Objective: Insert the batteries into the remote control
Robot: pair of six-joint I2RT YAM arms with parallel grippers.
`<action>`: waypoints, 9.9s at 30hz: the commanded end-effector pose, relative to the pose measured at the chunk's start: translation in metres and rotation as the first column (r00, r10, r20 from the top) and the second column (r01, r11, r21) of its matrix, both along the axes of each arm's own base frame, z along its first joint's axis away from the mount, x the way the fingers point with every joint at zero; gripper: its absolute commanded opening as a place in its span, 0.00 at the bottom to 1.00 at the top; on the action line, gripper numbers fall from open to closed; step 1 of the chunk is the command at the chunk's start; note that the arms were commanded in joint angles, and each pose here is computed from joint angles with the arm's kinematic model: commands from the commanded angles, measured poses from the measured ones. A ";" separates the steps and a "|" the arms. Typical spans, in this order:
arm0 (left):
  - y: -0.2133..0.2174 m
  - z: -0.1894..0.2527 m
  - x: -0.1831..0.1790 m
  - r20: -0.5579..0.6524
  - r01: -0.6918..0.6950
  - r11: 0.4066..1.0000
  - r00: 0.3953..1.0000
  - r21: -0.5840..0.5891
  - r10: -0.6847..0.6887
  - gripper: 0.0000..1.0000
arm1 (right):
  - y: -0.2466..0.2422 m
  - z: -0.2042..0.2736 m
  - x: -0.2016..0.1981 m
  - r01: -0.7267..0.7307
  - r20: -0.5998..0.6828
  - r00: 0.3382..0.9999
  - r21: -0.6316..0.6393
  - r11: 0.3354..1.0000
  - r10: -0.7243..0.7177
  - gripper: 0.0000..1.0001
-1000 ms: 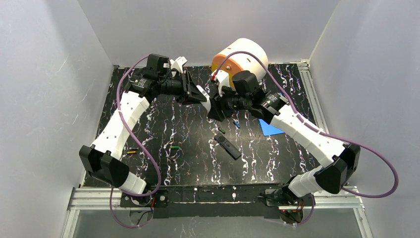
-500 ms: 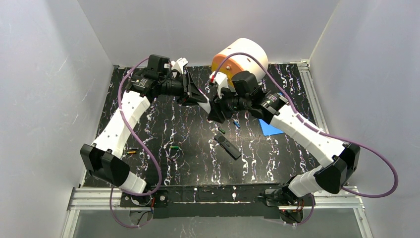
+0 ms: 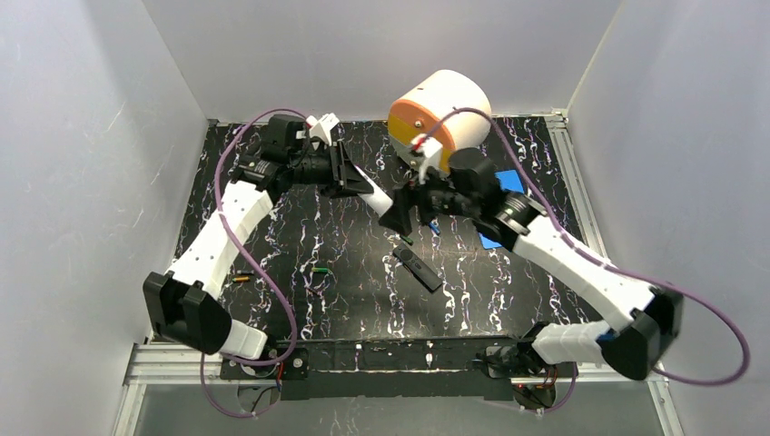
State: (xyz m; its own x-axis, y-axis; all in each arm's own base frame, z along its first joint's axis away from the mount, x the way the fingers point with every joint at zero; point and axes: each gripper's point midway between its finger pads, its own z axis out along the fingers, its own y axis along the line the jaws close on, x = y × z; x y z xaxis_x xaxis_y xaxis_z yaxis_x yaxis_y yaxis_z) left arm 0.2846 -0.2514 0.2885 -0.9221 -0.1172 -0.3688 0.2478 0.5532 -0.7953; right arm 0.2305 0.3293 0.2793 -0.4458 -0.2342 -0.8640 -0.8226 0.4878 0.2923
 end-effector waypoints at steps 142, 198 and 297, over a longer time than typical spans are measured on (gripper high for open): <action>0.097 -0.233 -0.011 0.095 -0.277 0.875 0.961 0.396 0.261 0.00 | 0.033 -0.201 0.016 0.615 -0.831 0.436 -0.004 0.789 -0.345 0.52; 0.008 0.114 -0.086 0.650 0.524 0.828 0.703 -0.199 -0.289 0.00 | 0.025 0.108 -0.089 -0.436 -0.068 0.846 0.482 0.760 0.529 0.30; 0.065 -0.012 0.038 0.459 -0.338 0.941 0.837 0.008 0.297 0.00 | -0.026 -0.231 0.095 0.089 -0.108 0.978 -0.553 0.829 -0.177 0.50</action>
State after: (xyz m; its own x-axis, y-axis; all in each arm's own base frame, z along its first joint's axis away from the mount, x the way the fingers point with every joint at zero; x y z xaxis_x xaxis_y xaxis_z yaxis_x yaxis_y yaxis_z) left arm 0.3179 -0.1907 0.2691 -0.6031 -0.3112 -0.7345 0.3603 0.7152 -0.5988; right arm 0.3180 0.2796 0.0382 -0.6767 -0.5344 -0.5065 -0.6458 0.7612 0.0597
